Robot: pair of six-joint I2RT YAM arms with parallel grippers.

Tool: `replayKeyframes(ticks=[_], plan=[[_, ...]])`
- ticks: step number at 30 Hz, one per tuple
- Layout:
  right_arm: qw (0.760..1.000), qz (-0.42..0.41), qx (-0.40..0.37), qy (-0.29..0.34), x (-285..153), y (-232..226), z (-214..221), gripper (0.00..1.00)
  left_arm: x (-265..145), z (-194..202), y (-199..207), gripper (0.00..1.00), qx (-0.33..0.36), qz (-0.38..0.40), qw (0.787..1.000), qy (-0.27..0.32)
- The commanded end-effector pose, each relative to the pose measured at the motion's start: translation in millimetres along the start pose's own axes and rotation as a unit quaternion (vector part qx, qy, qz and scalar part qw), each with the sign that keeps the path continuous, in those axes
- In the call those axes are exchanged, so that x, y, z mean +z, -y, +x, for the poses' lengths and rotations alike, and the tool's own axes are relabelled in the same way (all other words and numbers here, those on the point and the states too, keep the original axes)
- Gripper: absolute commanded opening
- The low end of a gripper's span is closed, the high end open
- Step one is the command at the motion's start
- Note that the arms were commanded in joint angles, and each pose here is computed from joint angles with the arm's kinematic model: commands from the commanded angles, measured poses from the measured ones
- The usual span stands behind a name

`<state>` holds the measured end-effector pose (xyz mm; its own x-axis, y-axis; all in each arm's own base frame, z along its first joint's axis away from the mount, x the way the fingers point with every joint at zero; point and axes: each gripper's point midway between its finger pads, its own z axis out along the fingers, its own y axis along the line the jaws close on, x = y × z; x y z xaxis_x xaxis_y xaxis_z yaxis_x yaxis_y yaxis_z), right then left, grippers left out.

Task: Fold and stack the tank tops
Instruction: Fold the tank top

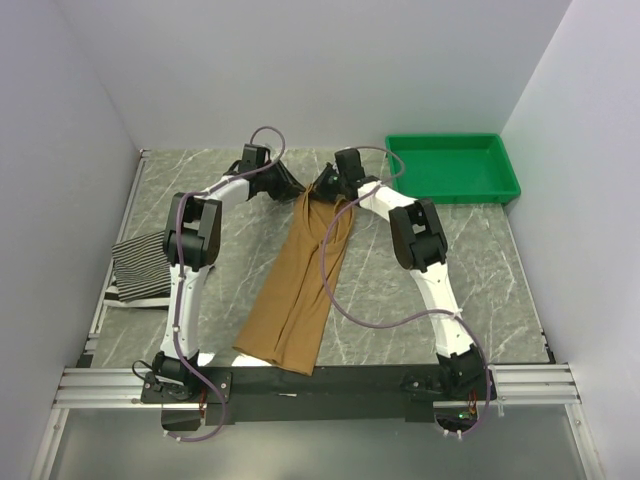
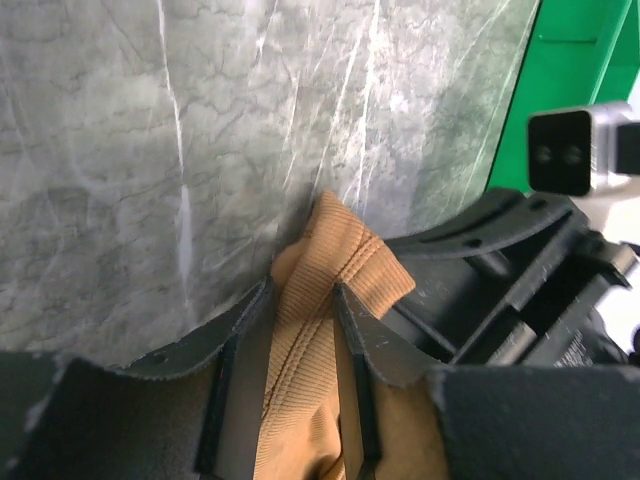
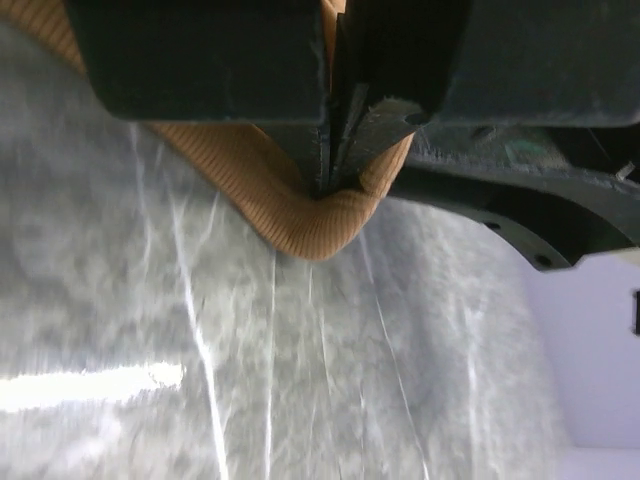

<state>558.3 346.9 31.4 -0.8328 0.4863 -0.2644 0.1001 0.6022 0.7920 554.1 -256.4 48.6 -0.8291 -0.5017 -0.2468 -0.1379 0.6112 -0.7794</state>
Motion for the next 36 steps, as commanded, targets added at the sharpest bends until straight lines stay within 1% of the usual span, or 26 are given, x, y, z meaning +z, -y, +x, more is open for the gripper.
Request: replayKeyframes(ticks=[1,7,11,16,17,21,27,30,36], plan=[[0.996,-0.078,0.031,0.007,4,-20,-18,0.05,0,-5,19,0.36,0.038,0.012,0.999,0.015],[0.993,-0.104,0.056,0.005,5,-29,-33,0.08,15,-2,7,0.35,0.056,-0.027,0.998,0.018],[0.992,-0.111,0.061,0.011,-1,-34,-39,0.11,17,-1,1,0.36,0.055,-0.029,0.998,0.026],[0.992,-0.107,0.064,0.025,-13,-34,-45,0.19,18,-3,2,0.37,0.062,-0.028,0.997,0.031],[0.991,-0.111,0.064,0.032,-19,-39,-50,0.22,19,-2,-1,0.37,0.065,-0.034,0.997,0.031],[0.99,-0.107,0.078,0.048,-32,-37,-63,0.26,23,-2,-2,0.37,0.073,-0.038,0.996,0.032],[0.987,-0.109,0.089,0.072,-47,-43,-83,0.26,29,3,-7,0.38,0.084,-0.046,0.995,0.03],[0.985,-0.124,0.091,0.078,-53,-51,-91,0.26,31,4,-5,0.38,0.095,-0.048,0.994,0.031],[0.983,-0.142,0.075,0.085,-67,-67,-101,0.25,33,5,2,0.41,0.123,-0.053,0.99,0.038]])
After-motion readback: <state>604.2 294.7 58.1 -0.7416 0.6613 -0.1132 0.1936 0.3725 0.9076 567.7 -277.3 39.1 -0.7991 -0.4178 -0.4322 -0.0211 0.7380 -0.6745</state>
